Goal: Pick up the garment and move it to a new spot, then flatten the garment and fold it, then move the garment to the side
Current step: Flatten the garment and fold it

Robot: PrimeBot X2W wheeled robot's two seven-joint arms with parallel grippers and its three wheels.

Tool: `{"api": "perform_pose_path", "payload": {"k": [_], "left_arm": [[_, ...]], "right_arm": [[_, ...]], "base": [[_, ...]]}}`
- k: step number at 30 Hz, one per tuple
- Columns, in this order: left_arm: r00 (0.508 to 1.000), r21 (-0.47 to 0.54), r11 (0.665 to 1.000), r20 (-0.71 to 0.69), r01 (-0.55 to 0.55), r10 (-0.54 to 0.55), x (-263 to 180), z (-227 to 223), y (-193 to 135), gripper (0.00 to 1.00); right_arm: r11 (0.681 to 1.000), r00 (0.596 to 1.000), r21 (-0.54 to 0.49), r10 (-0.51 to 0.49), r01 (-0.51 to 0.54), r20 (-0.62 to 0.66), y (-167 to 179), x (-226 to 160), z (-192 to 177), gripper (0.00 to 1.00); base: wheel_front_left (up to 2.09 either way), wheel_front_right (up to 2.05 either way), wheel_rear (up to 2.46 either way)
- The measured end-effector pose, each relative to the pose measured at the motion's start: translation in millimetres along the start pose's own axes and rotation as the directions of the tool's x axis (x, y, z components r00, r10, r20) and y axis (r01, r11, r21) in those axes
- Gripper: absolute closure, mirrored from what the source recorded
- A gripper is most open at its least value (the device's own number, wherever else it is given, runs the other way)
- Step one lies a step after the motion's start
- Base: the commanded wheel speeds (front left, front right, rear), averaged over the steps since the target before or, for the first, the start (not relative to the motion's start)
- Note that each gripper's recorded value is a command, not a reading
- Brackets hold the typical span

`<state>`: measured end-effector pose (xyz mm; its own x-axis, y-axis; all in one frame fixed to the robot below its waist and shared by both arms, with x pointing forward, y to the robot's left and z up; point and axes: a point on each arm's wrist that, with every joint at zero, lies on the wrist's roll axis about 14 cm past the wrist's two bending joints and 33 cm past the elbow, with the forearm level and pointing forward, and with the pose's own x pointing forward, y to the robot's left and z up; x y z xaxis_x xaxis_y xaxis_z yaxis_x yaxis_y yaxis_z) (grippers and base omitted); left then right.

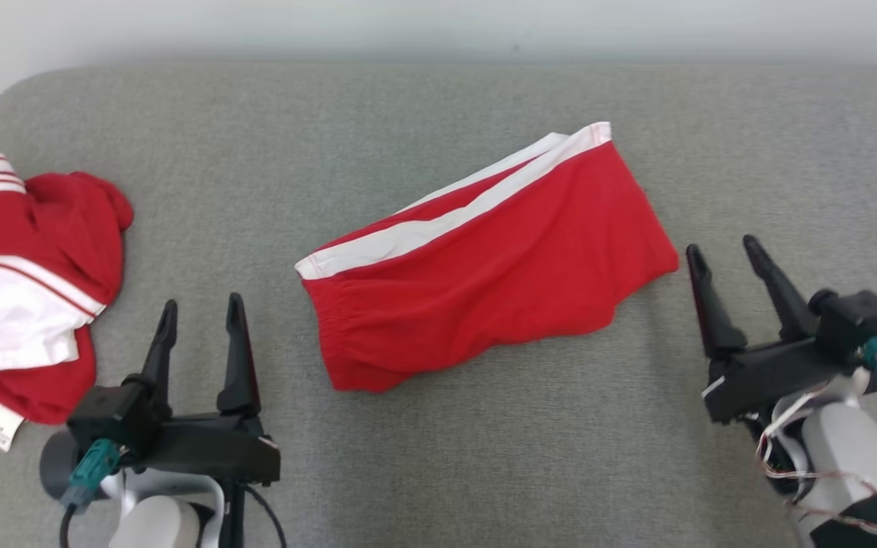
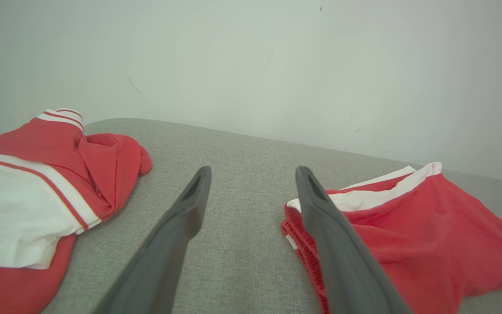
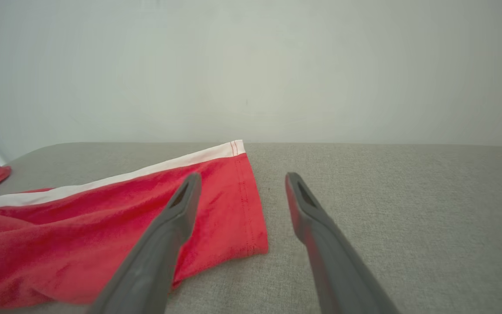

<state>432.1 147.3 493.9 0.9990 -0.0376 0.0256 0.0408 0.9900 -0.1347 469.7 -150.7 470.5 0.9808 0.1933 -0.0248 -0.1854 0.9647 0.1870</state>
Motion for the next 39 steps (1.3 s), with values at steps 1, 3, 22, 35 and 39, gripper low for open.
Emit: {"api": "perform_pose_path", "payload": {"k": [1,3,22,35,39], "left_arm": [[1.000,0.000,1.000,0.002,0.000,0.000,1,0,0,0.00],[1.000,-0.008,1.000,0.004,0.005,-0.005,2,1,-3,0.00],[0.999,-0.010,0.999,-0.042,-0.034,0.034,16,-23,12,0.00],[0.998,0.001,0.999,-0.045,-0.033,0.033,20,-26,12,0.00],[0.999,-0.008,0.999,-0.044,-0.032,0.031,19,-25,10,0.00]], "right_arm": [[1.000,1.000,-0.003,-0.002,0.002,-0.012,-2,4,-2,0.00],[1.000,0.999,-0.022,0.000,-0.001,-0.038,-6,13,-7,0.00],[0.995,0.939,0.009,0.097,-0.100,-0.331,16,84,-101,0.00],[0.982,0.923,0.097,0.185,-0.162,-0.337,41,86,-100,1.00],[0.980,0.934,0.121,0.190,-0.160,-0.303,41,70,-96,1.00]], "base": [[0.00,0.00,0.00],[0.00,0.00,0.00],[0.00,0.00,0.00],[0.00,0.00,0.00],[0.00,0.00,0.00]]}}
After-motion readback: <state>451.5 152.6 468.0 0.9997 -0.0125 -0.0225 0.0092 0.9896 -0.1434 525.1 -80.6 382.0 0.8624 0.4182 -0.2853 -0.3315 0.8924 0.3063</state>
